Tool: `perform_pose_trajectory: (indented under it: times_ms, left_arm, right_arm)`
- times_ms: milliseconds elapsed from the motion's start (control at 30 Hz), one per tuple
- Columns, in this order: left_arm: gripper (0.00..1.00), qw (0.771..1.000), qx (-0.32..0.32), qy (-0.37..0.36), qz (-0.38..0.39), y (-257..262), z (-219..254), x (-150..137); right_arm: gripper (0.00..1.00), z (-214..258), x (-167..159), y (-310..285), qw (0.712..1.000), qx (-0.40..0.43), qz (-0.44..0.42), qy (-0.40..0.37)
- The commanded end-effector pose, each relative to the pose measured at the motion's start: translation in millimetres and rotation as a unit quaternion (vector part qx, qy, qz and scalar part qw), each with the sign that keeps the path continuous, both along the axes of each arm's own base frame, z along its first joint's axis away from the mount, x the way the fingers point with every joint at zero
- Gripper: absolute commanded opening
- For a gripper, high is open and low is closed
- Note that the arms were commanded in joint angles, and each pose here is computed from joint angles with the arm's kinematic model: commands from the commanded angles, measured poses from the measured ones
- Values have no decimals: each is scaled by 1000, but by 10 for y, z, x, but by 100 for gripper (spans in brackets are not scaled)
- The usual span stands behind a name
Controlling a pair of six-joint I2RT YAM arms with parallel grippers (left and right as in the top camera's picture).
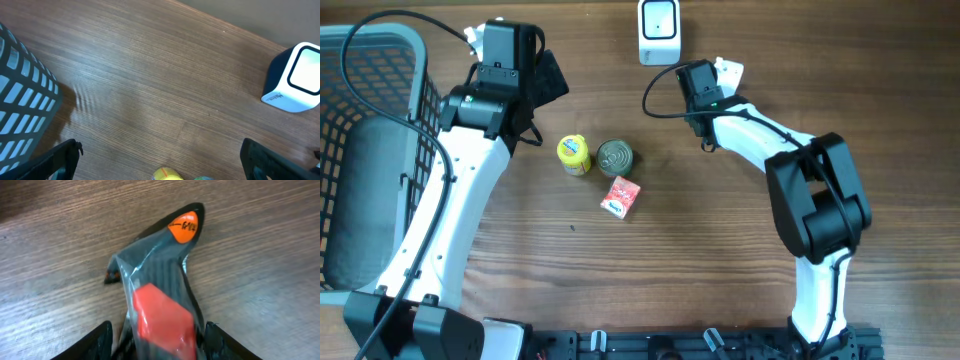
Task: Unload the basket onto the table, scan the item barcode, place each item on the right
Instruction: 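Grasp the black-orange bag with the right gripper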
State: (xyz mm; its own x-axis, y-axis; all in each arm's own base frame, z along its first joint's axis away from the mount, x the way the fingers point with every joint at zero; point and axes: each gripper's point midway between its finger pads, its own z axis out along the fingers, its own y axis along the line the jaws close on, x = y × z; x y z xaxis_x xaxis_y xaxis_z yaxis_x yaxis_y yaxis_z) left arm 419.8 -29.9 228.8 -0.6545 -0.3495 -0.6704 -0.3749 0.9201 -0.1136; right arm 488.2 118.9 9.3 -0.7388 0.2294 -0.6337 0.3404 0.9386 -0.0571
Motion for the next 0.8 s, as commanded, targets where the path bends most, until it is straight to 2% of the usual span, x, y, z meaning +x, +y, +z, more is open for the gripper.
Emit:
perform_pose_trajectory:
  times_ms: [0,133,267,500,767]
  left_arm:
    - [100,1000,3,8,-3,19,-49,-20]
    - [100,1000,3,8,-3,19,-49,-20]
    - [100,1000,-6,6,3,11,-51,-21]
    - [100,1000,-21,8,-4,-46,-62,-20]
    - [100,1000,-27,7,-5,-97,-63,-24]
  right_arm:
    - [47,-109,78,-168,1000,-20,-10,3]
    - [29,-108,96,-244,1000,-26,-10,5]
    - [20,-112,81,-250,999,-34,-2,12]
    - [13,7,-50,-525,992,-116,-24,29]
    - [9,384,-85,-751,992,-120,-38,26]
